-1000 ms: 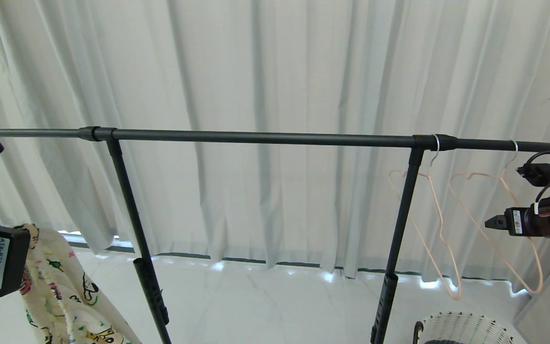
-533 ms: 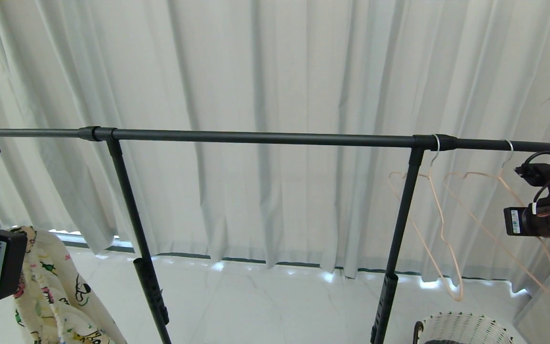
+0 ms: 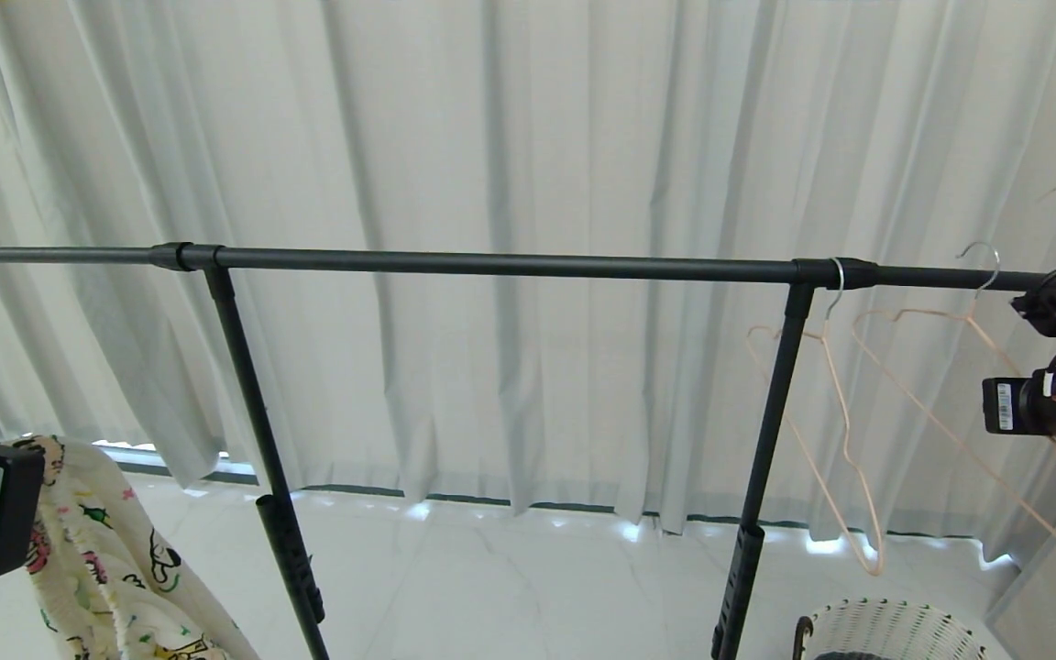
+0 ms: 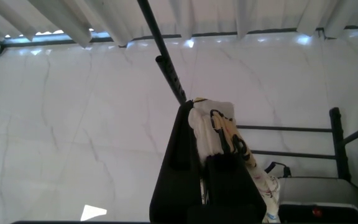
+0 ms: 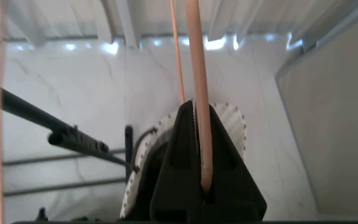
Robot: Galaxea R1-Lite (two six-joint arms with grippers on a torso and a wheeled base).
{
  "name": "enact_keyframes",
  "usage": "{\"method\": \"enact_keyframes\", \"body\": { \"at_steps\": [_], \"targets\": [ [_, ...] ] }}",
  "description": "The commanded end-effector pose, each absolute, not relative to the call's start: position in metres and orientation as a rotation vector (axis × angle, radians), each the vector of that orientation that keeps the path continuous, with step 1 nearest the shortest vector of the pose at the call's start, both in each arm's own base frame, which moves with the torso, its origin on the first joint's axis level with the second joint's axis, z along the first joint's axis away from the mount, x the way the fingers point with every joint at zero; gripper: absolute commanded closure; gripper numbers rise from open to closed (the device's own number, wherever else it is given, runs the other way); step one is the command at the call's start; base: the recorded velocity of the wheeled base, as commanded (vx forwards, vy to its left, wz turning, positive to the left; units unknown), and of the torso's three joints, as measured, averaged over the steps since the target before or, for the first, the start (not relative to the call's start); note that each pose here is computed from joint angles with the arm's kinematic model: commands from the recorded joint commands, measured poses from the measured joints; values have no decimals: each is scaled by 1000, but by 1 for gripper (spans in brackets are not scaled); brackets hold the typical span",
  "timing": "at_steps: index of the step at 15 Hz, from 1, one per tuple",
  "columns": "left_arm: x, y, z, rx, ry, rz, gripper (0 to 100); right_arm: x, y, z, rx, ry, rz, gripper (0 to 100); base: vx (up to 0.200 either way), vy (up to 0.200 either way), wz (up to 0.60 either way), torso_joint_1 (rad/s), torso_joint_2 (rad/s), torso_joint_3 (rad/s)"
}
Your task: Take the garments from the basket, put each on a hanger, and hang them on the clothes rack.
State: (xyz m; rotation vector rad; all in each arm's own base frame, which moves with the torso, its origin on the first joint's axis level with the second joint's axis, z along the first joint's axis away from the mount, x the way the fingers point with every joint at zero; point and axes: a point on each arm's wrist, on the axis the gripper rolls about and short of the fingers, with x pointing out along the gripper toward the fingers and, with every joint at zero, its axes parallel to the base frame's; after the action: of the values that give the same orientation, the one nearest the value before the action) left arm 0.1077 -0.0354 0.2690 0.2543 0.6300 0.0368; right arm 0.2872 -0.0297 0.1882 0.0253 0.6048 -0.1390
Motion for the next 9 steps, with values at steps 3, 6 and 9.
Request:
{"method": "enact_keyframes", "body": {
  "at_steps": [3,6,9],
  "targets": [
    [103,-33,271,246,611,37,100,266,-27,198,24,546,-137,100,0,0,0,0,0,0],
    [103,-33,274,233,580,37,100,241,-25,199,24,535,-135,100,0,0,0,0,0,0],
    [106,-35,278,215,538,36,100,216,-22,194,21,538,-123,100,0,0,0,0,0,0]
  ]
}}
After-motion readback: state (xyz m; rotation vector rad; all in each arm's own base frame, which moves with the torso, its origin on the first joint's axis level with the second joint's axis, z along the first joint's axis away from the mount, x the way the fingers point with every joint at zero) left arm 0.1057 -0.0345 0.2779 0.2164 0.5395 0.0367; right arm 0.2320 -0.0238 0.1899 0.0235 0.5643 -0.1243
